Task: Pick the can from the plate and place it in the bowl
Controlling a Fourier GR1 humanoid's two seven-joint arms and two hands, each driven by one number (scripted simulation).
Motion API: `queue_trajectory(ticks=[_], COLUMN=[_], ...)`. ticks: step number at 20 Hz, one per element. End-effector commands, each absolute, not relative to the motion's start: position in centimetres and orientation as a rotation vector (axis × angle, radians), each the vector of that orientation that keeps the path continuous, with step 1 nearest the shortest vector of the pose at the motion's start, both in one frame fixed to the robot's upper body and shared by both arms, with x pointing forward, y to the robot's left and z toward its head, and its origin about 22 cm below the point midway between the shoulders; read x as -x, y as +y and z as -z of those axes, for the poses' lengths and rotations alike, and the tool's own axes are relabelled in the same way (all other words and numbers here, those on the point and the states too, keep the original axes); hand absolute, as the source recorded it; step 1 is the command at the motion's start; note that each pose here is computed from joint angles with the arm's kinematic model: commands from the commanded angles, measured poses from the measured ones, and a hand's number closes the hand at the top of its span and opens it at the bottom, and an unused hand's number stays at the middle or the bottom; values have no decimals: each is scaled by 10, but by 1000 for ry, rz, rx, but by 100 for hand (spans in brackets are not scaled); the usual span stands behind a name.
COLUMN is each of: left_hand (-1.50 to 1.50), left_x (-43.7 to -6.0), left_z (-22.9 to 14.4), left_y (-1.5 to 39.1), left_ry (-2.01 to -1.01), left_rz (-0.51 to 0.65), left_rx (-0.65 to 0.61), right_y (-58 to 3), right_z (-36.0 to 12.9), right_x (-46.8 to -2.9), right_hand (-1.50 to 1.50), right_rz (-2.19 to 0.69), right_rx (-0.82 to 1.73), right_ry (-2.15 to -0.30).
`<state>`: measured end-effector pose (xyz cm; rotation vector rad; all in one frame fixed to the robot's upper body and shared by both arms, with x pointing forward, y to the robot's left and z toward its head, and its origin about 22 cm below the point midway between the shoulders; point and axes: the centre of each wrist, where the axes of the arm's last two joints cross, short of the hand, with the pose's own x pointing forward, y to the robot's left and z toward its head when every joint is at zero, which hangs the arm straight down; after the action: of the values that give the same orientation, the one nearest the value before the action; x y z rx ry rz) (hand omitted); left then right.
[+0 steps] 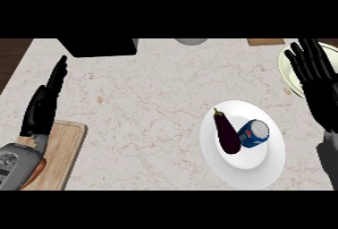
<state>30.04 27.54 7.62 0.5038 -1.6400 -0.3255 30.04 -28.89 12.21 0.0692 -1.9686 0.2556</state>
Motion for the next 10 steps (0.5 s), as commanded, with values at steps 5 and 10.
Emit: queue_trajectory(ticks=[5,10], left_hand=[0,0], left_x=[-288,-276], left_z=[-67,-46], left_y=[296,291], left_ry=[-1620,-1544], left_rz=[142,48], left_rx=[-432,-381], right_y=[-338,-394], right_z=[-181,-125], right_x=[-296,-261], right_hand=[150,-150], right_rz=[-566,-610], right_rx=[-144,619], right_ry=[-2108,-1594])
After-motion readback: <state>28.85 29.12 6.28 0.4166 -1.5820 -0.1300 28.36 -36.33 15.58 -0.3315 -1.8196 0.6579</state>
